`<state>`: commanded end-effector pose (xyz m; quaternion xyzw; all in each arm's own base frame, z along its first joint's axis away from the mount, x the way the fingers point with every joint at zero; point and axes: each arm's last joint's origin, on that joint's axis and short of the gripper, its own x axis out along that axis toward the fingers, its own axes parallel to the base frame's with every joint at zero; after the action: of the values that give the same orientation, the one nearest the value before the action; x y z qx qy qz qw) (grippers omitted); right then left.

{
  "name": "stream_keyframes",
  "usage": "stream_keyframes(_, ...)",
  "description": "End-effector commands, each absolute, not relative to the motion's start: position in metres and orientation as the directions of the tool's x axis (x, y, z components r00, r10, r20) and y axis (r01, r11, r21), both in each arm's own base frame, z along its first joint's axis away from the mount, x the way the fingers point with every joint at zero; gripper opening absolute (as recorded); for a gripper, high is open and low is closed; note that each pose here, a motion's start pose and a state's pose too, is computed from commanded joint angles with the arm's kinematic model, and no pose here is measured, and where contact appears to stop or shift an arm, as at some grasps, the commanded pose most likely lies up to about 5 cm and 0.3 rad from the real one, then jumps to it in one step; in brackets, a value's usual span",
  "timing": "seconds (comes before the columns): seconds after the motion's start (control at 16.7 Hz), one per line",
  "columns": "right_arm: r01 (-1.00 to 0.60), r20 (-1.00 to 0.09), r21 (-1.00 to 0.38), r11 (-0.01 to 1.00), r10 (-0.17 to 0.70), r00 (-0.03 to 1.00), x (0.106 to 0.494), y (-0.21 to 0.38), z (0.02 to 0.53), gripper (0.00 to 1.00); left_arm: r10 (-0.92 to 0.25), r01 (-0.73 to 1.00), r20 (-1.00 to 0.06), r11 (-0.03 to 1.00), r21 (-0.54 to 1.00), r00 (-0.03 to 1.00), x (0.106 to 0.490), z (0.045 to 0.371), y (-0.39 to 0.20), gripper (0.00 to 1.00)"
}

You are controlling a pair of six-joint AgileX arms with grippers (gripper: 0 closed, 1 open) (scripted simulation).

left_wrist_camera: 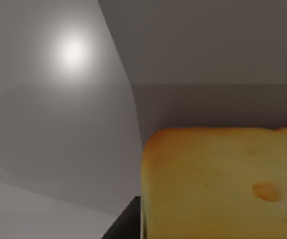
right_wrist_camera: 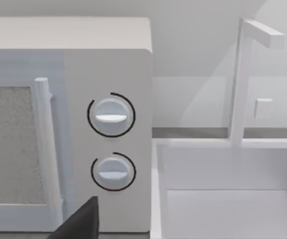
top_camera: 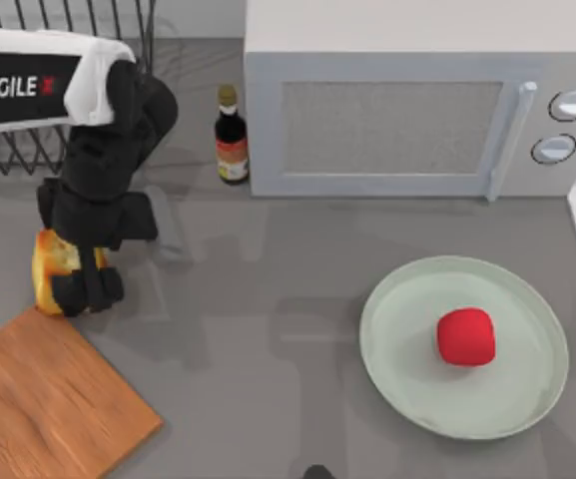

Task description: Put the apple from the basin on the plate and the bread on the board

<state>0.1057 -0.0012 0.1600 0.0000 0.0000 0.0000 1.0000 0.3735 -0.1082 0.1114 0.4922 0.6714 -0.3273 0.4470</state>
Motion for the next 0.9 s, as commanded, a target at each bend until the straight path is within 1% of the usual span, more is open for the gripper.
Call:
stream_keyframes(0.36,0.000,0.000,0.000,1.000,0.000,1.000,0.106,-0.001,0.160,1.00,0.368,0.954,-0.922,0.301,0.000,-0.116,0.373,0.111,-0.108,0.00)
stream_keyframes(0.54,0.000,0.000,0.000,1.000,0.000,1.000,0.106,-0.001,0.160,1.00,0.370,0.956,-0.923,0.293,0.005,-0.108,0.374,0.117,-0.111,0.00)
stream_keyframes(0.66,0.000,0.000,0.000,1.000,0.000,1.000,0.106,-0.001,0.160,1.00,0.372,0.957,-0.923,0.291,0.012,-0.102,0.377,0.135,-0.112,0.00)
stream_keyframes(0.9,0.000,0.000,0.000,1.000,0.000,1.000,0.106,-0.001,0.160,1.00,0.380,0.957,-0.916,0.289,-0.016,-0.130,0.375,0.183,-0.111,0.00)
